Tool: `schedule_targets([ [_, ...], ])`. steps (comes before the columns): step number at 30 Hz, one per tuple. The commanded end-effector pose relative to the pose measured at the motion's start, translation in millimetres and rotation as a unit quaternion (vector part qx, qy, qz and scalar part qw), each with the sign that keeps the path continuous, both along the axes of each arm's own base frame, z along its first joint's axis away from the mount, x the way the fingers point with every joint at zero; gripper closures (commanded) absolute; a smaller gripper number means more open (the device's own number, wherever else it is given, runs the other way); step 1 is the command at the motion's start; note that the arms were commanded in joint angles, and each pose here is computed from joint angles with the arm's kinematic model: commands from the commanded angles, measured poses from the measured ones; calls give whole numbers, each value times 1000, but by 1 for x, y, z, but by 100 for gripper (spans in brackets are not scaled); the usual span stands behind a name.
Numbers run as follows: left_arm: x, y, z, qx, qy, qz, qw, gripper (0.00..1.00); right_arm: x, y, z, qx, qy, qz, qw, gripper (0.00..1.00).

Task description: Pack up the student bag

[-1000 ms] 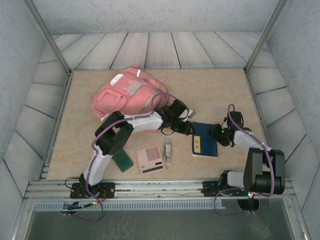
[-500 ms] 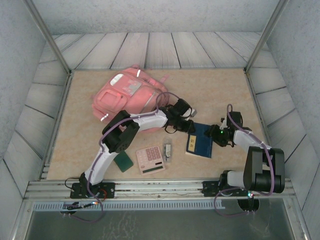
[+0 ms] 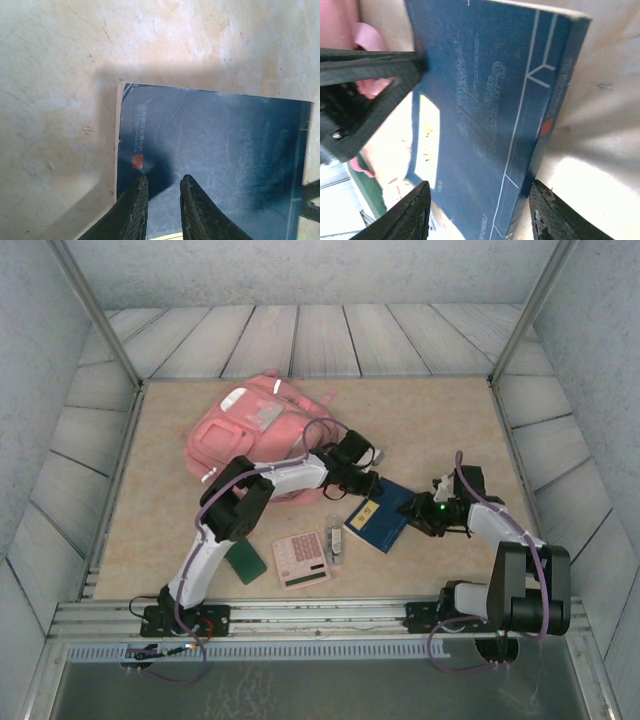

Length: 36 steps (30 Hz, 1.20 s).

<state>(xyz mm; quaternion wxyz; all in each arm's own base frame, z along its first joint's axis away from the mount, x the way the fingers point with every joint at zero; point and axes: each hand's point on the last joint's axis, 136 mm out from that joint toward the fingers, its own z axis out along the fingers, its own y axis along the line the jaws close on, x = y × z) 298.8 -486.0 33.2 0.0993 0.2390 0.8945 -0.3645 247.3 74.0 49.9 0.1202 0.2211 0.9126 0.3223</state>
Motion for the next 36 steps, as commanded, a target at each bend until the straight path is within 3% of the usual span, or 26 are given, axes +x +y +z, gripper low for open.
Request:
schedule_targets([
  [1, -20, 25, -44, 68, 42, 4, 997, 77, 19, 18, 33, 67, -70, 13, 995, 49],
  [16, -17, 25, -44, 64, 46, 8, 997, 77, 43, 19, 57, 99, -156, -23, 983, 65],
  [27, -16, 21, -36, 49, 46, 8, 998, 76, 48, 9, 26, 51, -110, -39, 992, 87],
  [31, -12, 22, -19, 31, 41, 7, 999, 71, 47, 1, 27, 6, -100, -21, 995, 91],
  [36, 1, 26, 28, -38, 24, -7, 999, 58, 49, -6, 50, -50, -121, 23, 991, 100],
])
